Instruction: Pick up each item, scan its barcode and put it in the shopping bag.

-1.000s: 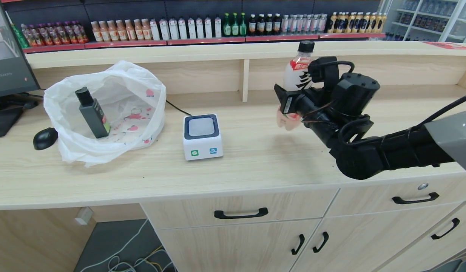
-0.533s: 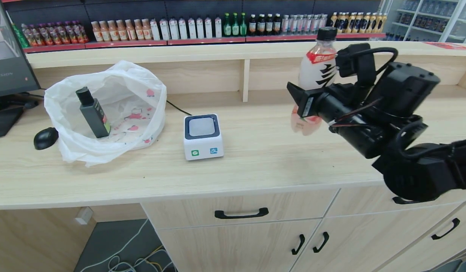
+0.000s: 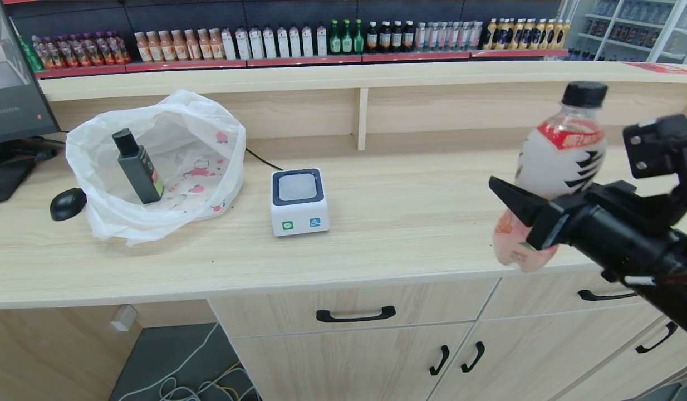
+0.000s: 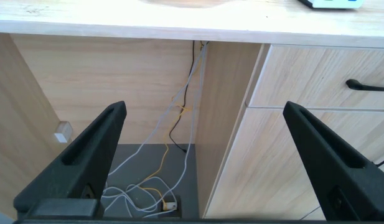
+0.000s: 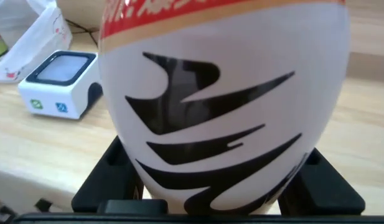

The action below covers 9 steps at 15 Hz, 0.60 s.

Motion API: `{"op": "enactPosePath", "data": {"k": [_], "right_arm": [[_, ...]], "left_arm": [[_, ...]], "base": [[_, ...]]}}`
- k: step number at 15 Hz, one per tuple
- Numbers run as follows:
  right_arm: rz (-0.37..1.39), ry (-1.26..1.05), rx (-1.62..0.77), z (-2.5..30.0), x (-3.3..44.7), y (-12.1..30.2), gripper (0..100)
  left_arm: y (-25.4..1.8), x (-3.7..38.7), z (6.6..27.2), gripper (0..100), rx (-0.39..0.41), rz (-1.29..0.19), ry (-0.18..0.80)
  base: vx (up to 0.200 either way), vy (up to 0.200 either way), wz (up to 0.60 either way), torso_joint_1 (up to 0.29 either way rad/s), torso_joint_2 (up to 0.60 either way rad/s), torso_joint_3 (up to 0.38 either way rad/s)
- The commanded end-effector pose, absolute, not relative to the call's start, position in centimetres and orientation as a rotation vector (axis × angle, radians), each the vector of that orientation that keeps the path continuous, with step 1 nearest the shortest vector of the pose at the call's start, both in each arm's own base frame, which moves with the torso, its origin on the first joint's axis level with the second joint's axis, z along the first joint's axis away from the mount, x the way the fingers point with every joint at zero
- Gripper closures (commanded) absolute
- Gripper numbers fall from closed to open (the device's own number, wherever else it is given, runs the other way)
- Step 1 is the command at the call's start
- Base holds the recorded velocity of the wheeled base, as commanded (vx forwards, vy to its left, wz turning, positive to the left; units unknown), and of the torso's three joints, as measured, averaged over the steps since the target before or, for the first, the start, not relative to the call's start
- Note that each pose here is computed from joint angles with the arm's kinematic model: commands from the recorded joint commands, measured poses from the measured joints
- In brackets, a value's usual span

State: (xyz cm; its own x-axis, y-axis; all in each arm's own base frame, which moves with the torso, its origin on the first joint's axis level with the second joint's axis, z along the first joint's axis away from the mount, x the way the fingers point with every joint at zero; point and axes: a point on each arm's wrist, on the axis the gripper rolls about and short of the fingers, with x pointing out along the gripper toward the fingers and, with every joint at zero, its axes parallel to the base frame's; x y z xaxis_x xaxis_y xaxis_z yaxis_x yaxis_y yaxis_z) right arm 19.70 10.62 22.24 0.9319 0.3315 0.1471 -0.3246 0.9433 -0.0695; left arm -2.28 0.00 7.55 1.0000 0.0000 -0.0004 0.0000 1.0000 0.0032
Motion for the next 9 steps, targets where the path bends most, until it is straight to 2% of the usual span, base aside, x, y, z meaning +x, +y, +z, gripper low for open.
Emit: {"op": "enactPosePath", "data": {"k": [1,8,9], "right_arm": [[0.401,-0.172,0.031,21.9,15.5,9.5,100],[0.458,-0.167,0.091,20.4,11.5,7.7,100],[0.510,-0.181,0.082,20.5,11.0,7.8,100]], "left_arm": [[0.0,-2.3,7.5,0,0.003,0.000,0.000],[0.0,-2.3,7.5,0,0.003,0.000,0.000],[0.0,-2.3,7.5,0,0.003,0.000,0.000]], "base": [[0.000,0.000,0.00,0.000,0.00,0.000],[0.000,0.000,0.00,0.000,0.00,0.000],[0.000,0.000,0.00,0.000,0.00,0.000]]}}
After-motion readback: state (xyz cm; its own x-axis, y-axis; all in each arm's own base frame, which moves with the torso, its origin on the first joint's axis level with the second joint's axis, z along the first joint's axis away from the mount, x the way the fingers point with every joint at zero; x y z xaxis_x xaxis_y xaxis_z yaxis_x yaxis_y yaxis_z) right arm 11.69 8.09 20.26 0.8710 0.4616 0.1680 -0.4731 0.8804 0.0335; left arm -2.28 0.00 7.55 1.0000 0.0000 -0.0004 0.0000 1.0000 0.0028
